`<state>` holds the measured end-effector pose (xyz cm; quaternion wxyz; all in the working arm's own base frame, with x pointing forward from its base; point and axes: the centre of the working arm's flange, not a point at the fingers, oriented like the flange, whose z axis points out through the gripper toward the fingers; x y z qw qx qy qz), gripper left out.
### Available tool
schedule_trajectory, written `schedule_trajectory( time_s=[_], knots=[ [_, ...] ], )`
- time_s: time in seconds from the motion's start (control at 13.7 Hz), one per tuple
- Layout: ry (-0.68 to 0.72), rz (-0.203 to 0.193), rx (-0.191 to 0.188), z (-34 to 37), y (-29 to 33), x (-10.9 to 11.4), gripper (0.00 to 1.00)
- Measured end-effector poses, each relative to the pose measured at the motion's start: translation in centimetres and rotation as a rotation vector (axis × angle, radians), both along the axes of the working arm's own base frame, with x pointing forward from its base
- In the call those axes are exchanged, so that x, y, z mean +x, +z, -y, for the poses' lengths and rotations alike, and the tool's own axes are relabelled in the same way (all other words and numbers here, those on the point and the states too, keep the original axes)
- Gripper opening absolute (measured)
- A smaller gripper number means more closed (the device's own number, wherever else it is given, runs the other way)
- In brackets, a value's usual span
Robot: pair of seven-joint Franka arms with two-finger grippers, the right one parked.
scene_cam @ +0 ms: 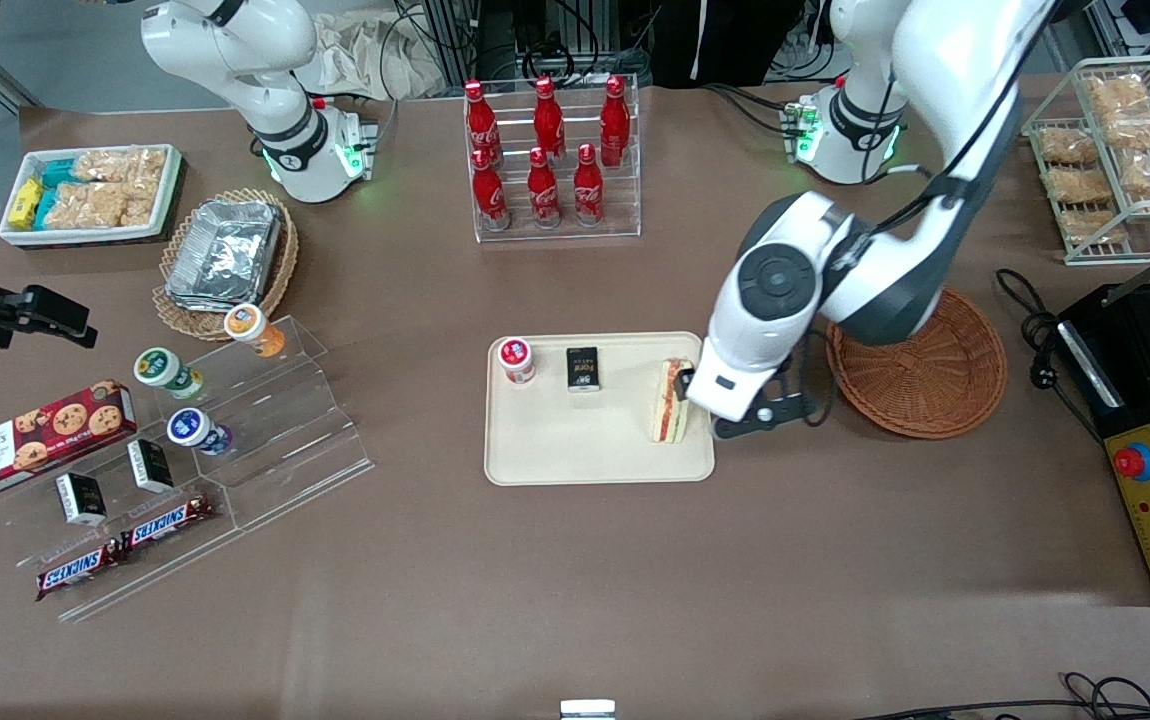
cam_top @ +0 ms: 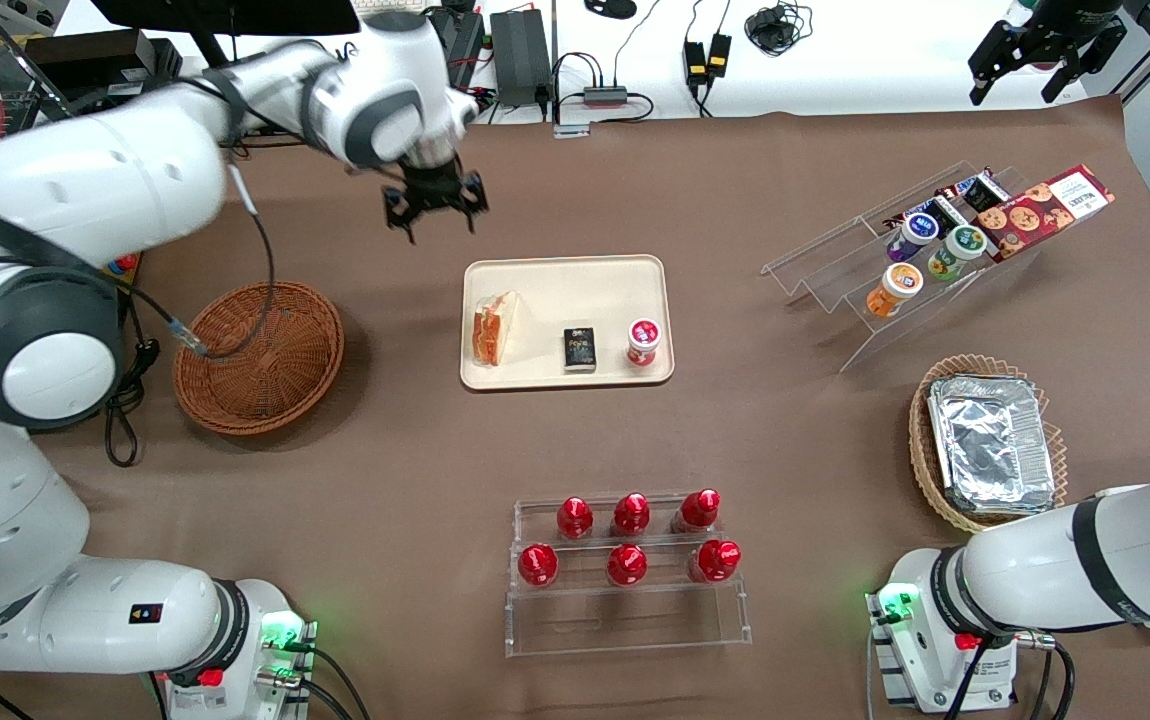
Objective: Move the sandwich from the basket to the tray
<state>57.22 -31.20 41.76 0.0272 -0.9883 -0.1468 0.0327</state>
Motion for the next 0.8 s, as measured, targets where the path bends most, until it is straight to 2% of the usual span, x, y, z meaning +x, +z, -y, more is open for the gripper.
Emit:
schedule_trajectory(
  time_s=[0.15, 0.37, 0.44, 0.59, 0.8],
  knots=[
    [-0.003, -0.003, -0.028, -2.2, 6.0, 0.3, 1.0],
    [-0.002, 0.062, -0.046, -7.5, 13.6, -0.1, 1.0],
    [-0.034, 0.063, -0.039, -10.5, 15.8, -0.5, 1.0],
    [-0.121, 0.04, -0.034, -16.1, 18.6, -1.2, 1.0],
    [-0.219, 0.03, -0.041, -21.8, 20.1, -1.3, 1.0]
  ],
)
